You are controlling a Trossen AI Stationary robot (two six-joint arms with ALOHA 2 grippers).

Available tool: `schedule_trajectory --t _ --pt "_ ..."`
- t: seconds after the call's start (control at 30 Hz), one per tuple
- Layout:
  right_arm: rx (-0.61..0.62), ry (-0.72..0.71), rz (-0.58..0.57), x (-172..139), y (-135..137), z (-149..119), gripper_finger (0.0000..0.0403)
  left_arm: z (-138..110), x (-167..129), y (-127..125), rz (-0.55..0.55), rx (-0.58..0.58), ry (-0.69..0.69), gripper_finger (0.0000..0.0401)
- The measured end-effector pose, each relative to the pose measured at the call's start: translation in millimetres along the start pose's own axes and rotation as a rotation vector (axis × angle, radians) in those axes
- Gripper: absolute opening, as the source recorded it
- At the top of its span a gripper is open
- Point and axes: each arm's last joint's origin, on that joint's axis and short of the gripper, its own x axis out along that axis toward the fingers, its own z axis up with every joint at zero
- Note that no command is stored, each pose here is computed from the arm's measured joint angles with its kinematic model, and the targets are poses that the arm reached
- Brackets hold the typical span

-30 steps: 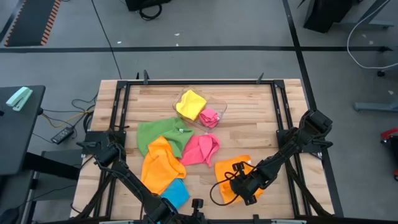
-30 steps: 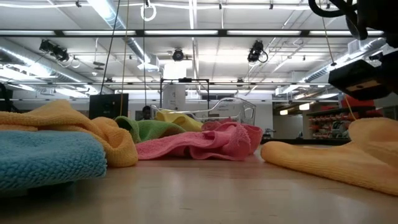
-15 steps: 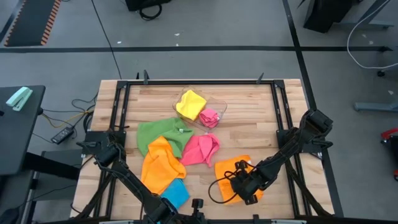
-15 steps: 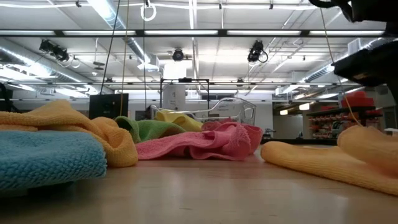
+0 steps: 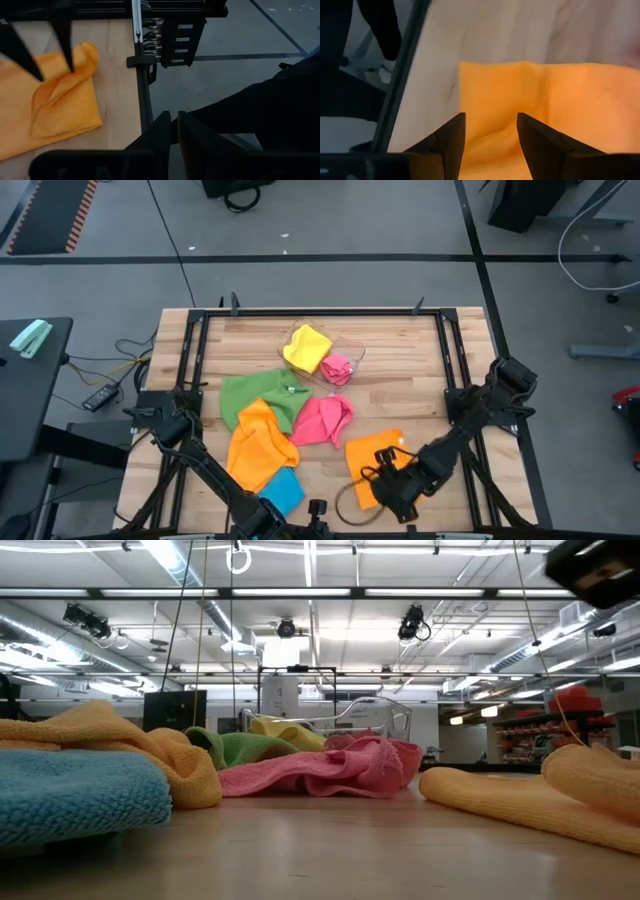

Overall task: Fold microfiber towels
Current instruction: Fold the right orange microfiber cloth

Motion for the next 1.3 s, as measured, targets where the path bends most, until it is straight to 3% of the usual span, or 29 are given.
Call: schedule_trajectory --t 0.37,0.5,0.7,0.9,1.3 --pt "-0.114 -0.15 -0.15 -4.1 63.2 -63.2 0.0174 0.4 0.5 0.9 0.002 -0.001 0.0 0.0039" --pt "-0.15 -0.193 -0.156 -1.2 85.9 -76.2 0.0174 0.8 1.1 1.8 0.004 -0.002 -0.001 0.0038" --pt "-0.197 -0.141 -0.157 25.3 110.2 -81.3 0.0174 0.8 1.0 1.7 0.003 -0.002 -0.001 0.0043" --pt "-0.184 -0.044 -0.194 35.3 109.6 -82.3 0.0164 0.8 1.0 1.7 0.003 -0.002 -0.001 0.0036" --pt "-0.047 0.12 -0.388 34.7 70.8 -76.5 0.0128 0.8 1.0 1.7 0.003 -0.003 -0.001 0.0042"
